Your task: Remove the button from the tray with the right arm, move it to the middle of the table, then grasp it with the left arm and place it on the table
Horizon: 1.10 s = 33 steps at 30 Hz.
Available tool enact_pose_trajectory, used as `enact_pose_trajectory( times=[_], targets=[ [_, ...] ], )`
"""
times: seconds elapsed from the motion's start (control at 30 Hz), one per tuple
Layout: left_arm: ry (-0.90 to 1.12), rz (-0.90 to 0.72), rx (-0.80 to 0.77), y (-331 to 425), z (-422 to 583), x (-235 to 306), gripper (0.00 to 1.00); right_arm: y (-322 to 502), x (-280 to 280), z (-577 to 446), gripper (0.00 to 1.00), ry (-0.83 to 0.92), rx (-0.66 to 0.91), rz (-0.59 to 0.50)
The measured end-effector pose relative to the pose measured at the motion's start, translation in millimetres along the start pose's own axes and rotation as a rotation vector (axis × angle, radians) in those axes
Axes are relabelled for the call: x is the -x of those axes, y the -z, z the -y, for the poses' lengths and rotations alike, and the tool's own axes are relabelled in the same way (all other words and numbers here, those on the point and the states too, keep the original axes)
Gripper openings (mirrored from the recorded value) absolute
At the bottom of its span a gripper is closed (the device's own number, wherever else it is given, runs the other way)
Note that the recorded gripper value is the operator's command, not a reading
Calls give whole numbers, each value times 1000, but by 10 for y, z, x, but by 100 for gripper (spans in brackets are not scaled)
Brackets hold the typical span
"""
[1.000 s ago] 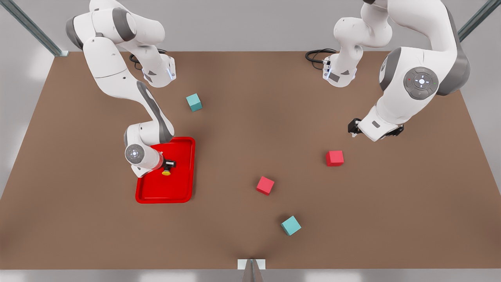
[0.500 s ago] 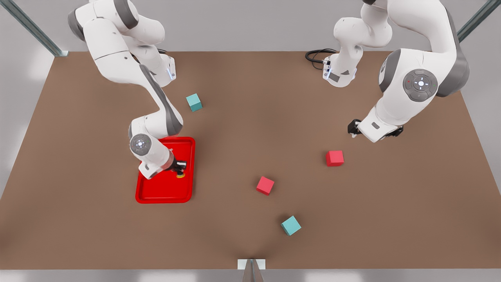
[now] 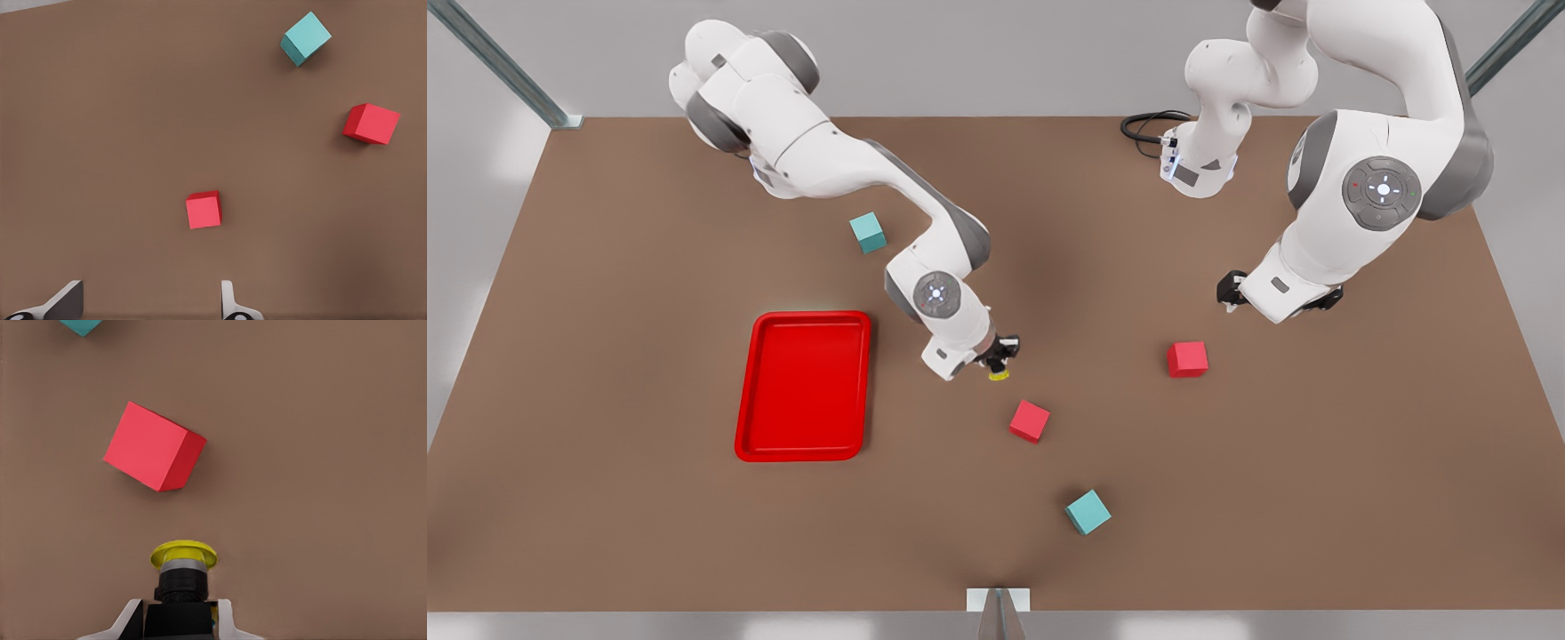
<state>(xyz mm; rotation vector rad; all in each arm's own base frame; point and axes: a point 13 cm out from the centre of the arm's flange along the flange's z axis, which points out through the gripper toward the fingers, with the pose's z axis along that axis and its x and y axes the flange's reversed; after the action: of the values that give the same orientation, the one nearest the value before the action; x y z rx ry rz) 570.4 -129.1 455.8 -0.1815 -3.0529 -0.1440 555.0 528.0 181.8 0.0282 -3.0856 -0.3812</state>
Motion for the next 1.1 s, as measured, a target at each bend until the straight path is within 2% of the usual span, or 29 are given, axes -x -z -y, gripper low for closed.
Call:
enact_pose_trajectory(
  times=[0.23,0.4,0.97,1.0,1.03,1.1],
  targets=[
    [1,-1,0,-8,-1,4,100,-192,148,-773,44,-119,96,98],
    [0,-8,1,-54,5,20,100,-494,22,-1142,44,-194,110,126],
    [0,-26,4,-230,16,109,100,-1478,-361,-1030,46,-389,-2,148],
    [1,-26,4,-229,15,110,100,-1499,-373,-1029,51,-397,-4,147],
    [1,-25,4,-230,15,111,100,-1518,-385,-1025,74,-404,-6,146],
    [1,-25,4,-228,14,112,100,-1535,-400,-1026,82,-420,-6,145]
  ],
)
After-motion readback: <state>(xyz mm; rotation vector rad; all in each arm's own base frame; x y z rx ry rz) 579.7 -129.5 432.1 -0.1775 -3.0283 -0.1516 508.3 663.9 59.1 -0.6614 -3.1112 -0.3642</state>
